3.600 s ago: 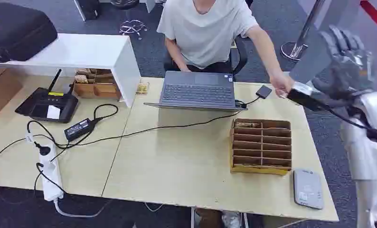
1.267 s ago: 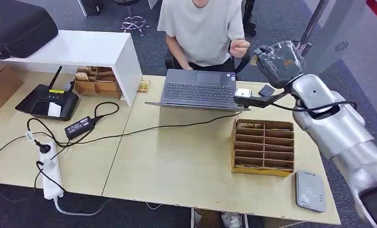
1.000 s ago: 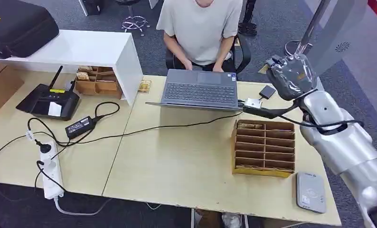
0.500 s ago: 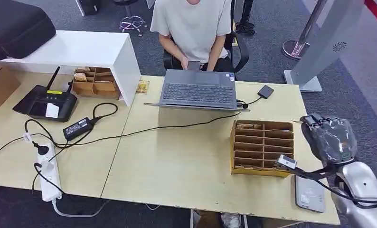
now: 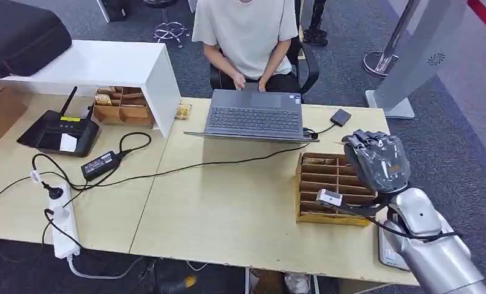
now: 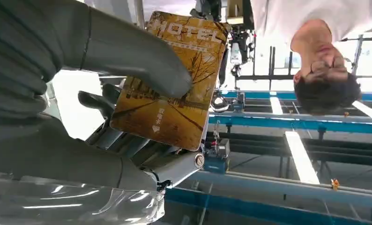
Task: Pass the card to the sensor for recognition and then transmit it.
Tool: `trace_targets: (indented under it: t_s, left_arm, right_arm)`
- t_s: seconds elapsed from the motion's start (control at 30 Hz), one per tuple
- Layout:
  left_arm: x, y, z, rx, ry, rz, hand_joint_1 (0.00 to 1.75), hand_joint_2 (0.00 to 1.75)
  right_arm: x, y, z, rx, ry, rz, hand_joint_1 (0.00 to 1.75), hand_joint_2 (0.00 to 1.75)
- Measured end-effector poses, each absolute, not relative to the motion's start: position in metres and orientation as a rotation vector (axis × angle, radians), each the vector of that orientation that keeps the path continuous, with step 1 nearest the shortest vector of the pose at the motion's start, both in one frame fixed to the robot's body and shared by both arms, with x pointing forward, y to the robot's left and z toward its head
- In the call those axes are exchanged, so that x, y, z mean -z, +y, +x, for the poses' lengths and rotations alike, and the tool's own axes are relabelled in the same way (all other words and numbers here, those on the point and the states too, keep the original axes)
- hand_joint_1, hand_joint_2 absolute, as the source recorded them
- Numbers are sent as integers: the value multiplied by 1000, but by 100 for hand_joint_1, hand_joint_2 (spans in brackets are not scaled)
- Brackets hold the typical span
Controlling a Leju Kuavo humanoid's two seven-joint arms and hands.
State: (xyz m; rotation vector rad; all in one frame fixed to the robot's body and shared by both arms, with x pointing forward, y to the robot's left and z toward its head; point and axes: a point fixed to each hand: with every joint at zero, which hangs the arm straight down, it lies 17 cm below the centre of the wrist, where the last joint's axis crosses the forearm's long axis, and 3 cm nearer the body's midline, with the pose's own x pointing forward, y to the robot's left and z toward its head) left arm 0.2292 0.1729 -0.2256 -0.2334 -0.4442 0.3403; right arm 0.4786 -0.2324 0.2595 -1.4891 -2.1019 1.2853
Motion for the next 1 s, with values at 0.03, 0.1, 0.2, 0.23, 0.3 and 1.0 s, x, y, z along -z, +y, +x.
trace_targets:
  t_s: [0.03,0.1,0.2,0.23,0.3,1.0]
  left_arm:
    - [225,176,232,-350,-456,-231,0,175]
    - [224,183,236,-367,-475,-222,0,175]
    - [224,187,236,-383,-483,-215,0,175]
    - [225,188,235,-387,-484,-213,0,175]
    - [226,190,234,-393,-485,-210,0,175]
    - [232,209,219,-401,-479,-190,0,175]
  right_arm:
    - [-252,-231,474,-1298,-2101,-1476,175,175]
    - [-240,-230,465,-1326,-2098,-1460,175,175]
    - [-223,-240,453,-1339,-2067,-1462,175,175]
    - [-220,-244,449,-1339,-2058,-1465,175,175]
    - [-208,-251,438,-1345,-2032,-1469,175,175]
    - [-179,-325,404,-1239,-1818,-1558,175,175]
